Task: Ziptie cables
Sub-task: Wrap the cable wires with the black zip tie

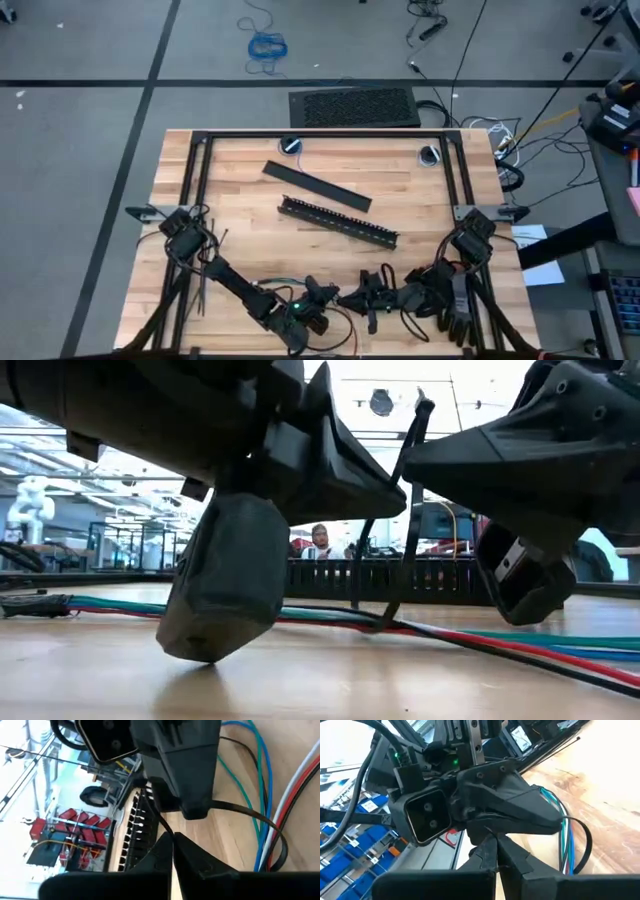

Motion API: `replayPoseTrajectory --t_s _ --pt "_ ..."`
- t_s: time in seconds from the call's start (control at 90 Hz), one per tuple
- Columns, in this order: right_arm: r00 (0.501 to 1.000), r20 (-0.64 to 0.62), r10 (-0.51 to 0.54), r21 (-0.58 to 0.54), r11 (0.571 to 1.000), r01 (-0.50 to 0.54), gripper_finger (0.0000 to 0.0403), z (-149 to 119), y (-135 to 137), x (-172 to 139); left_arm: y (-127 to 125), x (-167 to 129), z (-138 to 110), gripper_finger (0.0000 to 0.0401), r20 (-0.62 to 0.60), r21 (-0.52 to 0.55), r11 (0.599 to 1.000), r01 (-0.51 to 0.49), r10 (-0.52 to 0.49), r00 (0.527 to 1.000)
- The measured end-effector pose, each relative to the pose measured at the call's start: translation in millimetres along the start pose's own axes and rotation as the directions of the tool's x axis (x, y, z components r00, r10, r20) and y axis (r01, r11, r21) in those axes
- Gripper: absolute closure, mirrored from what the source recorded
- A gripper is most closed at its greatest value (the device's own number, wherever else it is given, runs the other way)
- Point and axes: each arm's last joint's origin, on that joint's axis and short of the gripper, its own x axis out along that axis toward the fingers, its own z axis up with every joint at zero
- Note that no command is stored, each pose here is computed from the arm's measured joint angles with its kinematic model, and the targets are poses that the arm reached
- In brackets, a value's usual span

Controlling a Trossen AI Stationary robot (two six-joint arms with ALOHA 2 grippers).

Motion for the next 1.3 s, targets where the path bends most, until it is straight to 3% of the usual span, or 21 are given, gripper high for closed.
replayPoseTrajectory --t_s 0.311,0.456,0.522,1.011,1.3 --pt "1.000 -0.002 0.026 -0.028 0.999 -0.026 0.0403 -0.8 3.8 -2.3 -0.4 0.9 -2.2 0.0382 -0.015 0.018 1.000 0.006 -0.006 1.000" --pt "0.996 -0.034 0.083 -0.046 0.995 -0.084 0.0403 1.0 7.8 -2.0 -1.4 1.4 -2.5 0.0381 -0.011 -0.202 0.979 0.000 -0.002 1.000" --pt "0.996 -0.035 0.085 -0.046 0.995 -0.087 0.0403 1.1 8.1 -2.0 -1.9 1.5 -2.9 0.0381 -0.011 -0.255 0.967 0.002 -0.005 1.000" --pt "0.994 -0.070 0.087 -0.097 0.991 -0.094 0.0403 -2.5 8.4 -3.5 0.9 7.2 -5.1 0.0381 -0.021 -0.303 0.953 -0.008 0.002 1.000" --pt "0.999 -0.019 0.044 -0.123 0.991 -0.046 0.0403 0.4 7.3 -2.5 -0.6 2.0 -2.8 0.0383 -0.016 -0.088 0.996 0.007 -0.008 1.000"
